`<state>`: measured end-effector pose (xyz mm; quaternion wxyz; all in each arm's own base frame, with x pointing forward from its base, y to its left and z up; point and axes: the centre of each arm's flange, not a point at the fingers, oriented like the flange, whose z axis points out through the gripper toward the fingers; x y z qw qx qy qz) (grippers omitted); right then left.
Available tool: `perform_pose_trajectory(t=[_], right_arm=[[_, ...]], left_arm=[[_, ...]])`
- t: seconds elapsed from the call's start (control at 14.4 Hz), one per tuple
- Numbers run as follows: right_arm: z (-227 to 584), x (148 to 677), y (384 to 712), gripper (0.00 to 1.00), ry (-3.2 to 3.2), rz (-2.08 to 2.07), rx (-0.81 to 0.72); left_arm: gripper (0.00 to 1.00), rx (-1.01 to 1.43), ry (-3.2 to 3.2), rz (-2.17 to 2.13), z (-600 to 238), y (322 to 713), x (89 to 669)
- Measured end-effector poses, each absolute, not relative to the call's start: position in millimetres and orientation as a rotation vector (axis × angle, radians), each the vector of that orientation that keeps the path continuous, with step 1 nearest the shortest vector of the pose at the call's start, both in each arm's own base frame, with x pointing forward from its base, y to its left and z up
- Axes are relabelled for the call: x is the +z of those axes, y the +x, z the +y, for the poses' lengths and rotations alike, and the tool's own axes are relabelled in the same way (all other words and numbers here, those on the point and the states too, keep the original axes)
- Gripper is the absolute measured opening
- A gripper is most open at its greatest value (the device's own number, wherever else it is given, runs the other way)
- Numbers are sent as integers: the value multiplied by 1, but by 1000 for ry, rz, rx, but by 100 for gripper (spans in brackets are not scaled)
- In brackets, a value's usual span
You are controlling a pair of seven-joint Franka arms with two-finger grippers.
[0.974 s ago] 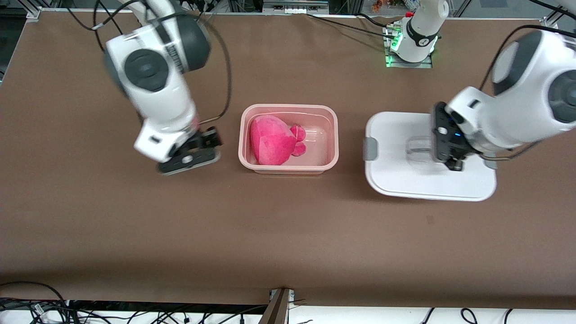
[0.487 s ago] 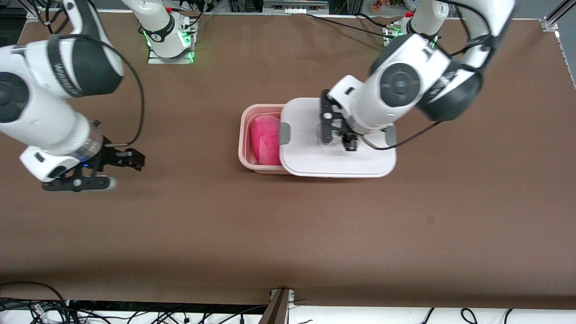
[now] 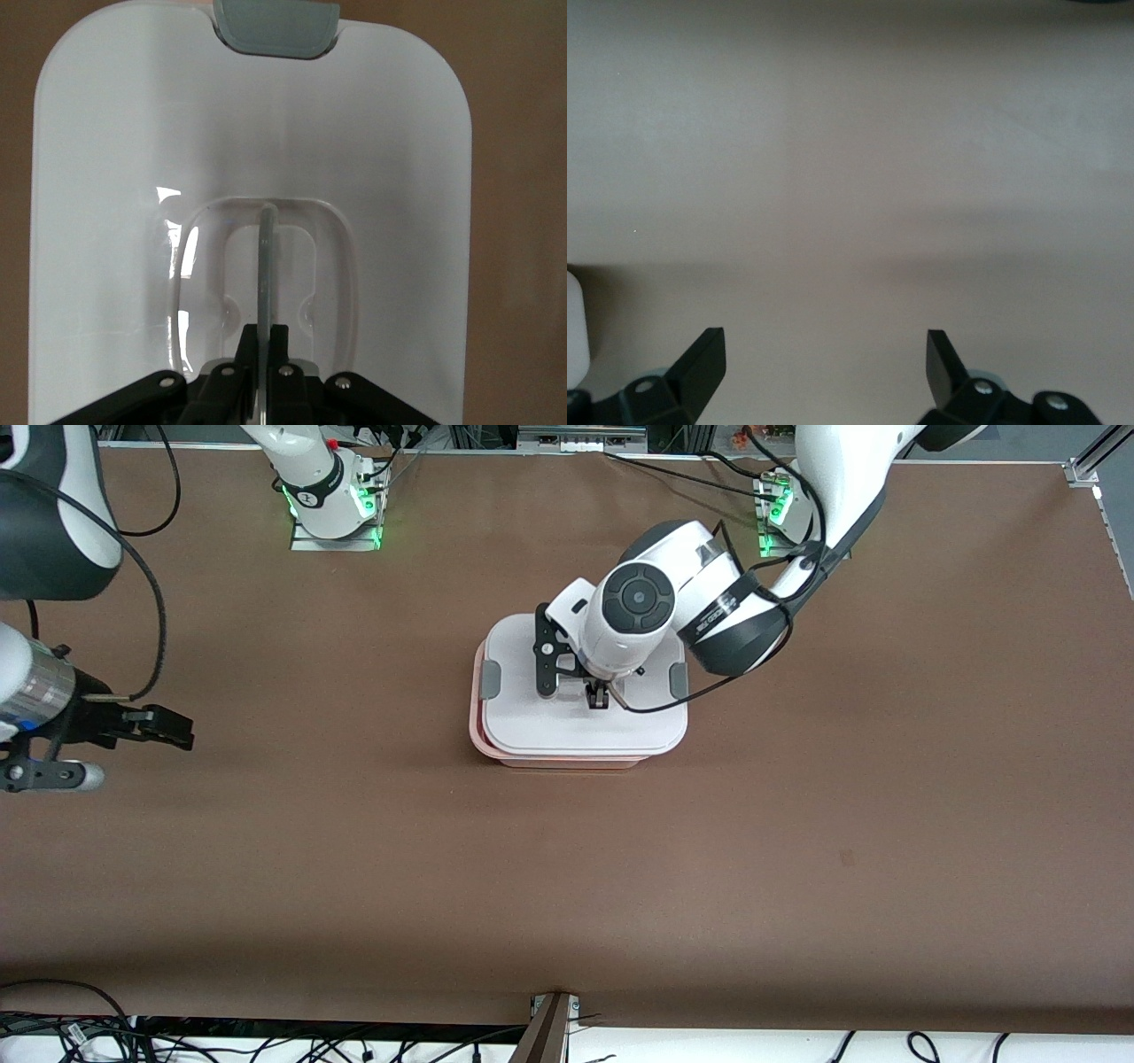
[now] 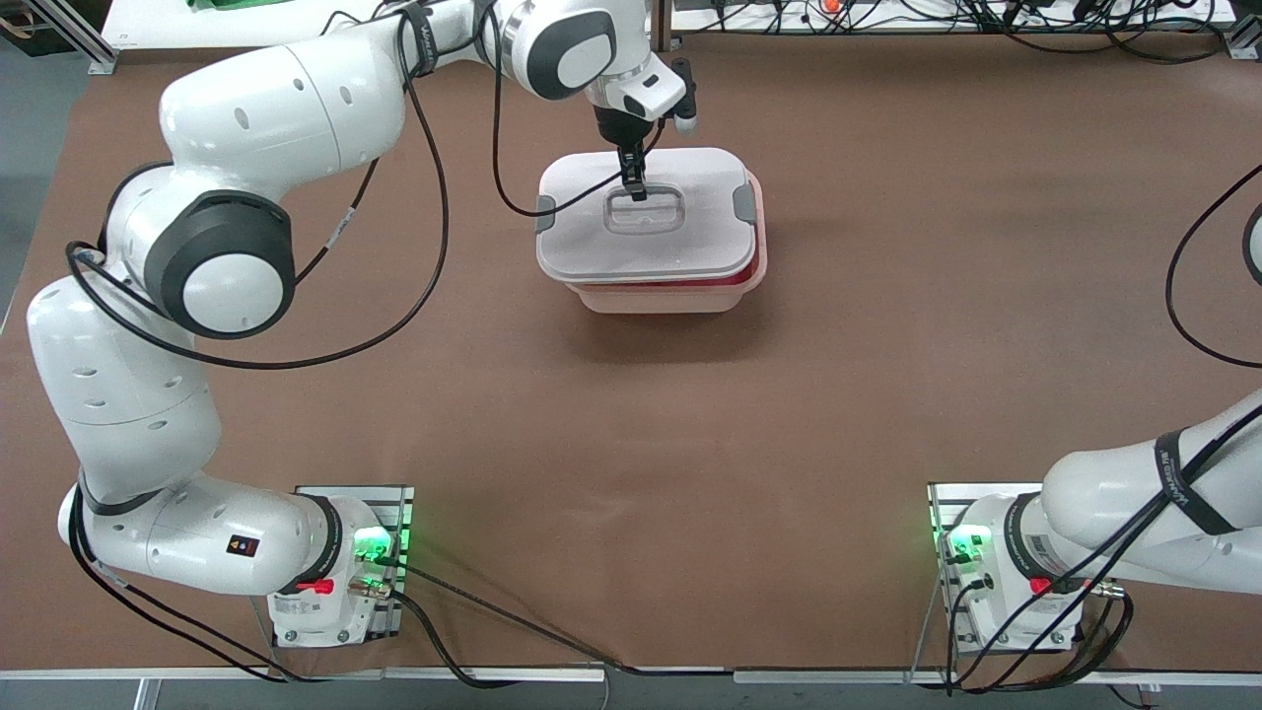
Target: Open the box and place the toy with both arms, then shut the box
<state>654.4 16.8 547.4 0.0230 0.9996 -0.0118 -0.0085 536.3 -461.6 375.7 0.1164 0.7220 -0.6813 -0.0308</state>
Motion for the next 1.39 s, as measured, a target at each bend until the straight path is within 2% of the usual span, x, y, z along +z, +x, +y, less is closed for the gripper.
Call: perform_pose_trajectory(t=[0.42,0.7,1.11,1.39], right_arm=[[-23,574,625,100,3100,-64,-146],[-14,584,594,100,3089,-46,-184],[-6,616,561,100,3095,-9,-112],[-12,625,547,100,3096,-20,-139]], left_arm=[[7,-52,2092,-2005,-477,530,363],[7,-76,2086,-2011,-478,525,355],[7,-64,2090,-2038,-479,525,354],[7,-12,2094,-2041,-482,529,351]])
